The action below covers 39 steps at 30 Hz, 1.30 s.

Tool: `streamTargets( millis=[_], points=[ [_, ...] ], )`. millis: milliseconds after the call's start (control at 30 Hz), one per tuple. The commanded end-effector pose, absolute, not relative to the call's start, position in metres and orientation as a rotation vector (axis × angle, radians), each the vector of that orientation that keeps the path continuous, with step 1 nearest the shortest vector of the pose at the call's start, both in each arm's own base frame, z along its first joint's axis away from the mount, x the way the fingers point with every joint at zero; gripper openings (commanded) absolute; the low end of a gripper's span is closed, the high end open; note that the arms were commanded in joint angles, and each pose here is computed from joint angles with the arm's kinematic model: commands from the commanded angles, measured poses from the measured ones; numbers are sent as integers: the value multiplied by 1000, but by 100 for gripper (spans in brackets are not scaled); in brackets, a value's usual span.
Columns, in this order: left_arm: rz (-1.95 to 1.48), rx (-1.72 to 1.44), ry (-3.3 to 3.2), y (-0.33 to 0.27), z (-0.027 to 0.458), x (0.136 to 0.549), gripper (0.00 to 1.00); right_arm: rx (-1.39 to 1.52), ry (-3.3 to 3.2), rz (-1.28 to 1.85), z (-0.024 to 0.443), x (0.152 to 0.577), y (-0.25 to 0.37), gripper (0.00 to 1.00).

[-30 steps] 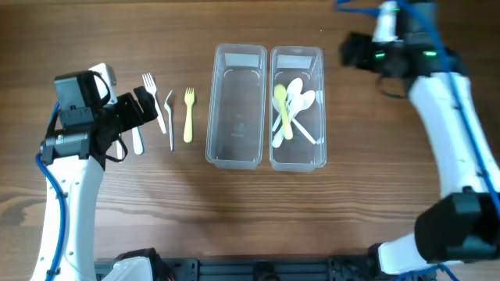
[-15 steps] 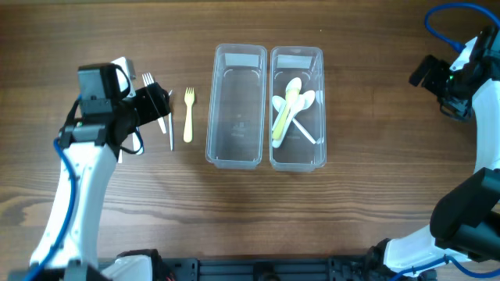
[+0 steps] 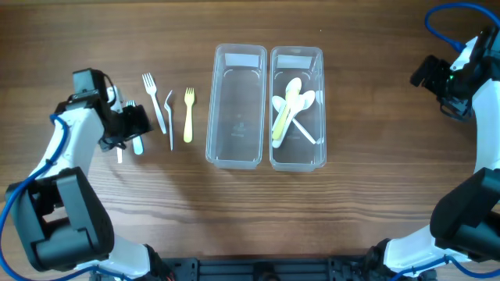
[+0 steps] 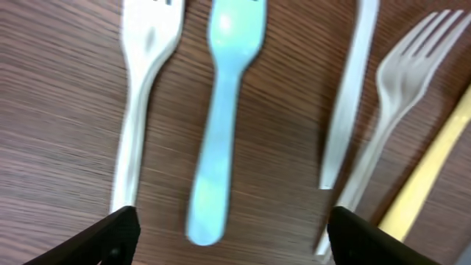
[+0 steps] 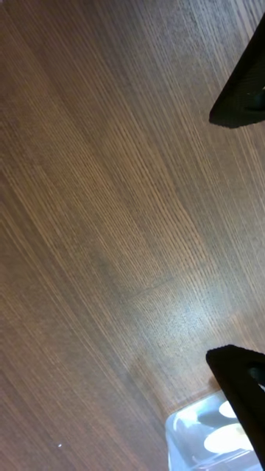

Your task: Pack container

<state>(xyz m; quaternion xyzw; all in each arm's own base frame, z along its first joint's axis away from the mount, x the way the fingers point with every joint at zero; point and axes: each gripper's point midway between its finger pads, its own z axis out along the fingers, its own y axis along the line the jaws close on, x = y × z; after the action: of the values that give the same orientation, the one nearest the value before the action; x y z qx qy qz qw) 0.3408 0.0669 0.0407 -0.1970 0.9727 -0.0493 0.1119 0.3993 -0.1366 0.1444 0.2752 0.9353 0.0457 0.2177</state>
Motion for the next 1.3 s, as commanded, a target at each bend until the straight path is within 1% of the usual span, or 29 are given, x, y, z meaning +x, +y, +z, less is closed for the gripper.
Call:
streamTargets(
  millis=[0, 133, 200, 300, 433, 533, 700, 767, 867, 1033, 1167, 1233, 1267],
  points=[
    [-104, -404, 2854, 76, 48, 347, 78, 750, 2593, 123, 141, 402, -137, 92],
    [-64, -348, 2881, 80, 39, 347, 70, 746, 2583, 121, 142, 404, -137, 90],
    [-59, -271, 2909, 78, 31, 346, 71, 746, 2583, 120, 142, 404, -137, 89],
    [-36, -255, 2906, 82, 22, 352, 73, 749, 2588, 122, 141, 403, -137, 88],
    [-36, -281, 2889, 84, 17, 358, 70, 753, 2599, 124, 140, 401, -136, 86],
    [-31, -261, 2865, 82, 19, 365, 67, 755, 2604, 125, 139, 399, -135, 85],
    [-24, -229, 2832, 80, 17, 376, 66, 755, 2605, 125, 139, 399, -135, 85],
    [-19, -198, 2835, 80, 11, 378, 63, 757, 2609, 126, 139, 398, -135, 84],
    [-14, -163, 2838, 80, 8, 380, 59, 757, 2611, 126, 139, 398, -135, 84],
    [-15, -161, 2842, 80, 5, 380, 59, 756, 2611, 126, 139, 398, -135, 83],
    [-28, -162, 2883, 77, -9, 375, 55, 758, 2617, 127, 138, 397, -134, 82],
    [-31, -160, 2895, 76, -12, 373, 50, 763, 2627, 128, 137, 394, -133, 81],
    [-31, -159, 2895, 76, -12, 373, 50, 764, 2631, 129, 137, 393, -133, 81]
  ],
)
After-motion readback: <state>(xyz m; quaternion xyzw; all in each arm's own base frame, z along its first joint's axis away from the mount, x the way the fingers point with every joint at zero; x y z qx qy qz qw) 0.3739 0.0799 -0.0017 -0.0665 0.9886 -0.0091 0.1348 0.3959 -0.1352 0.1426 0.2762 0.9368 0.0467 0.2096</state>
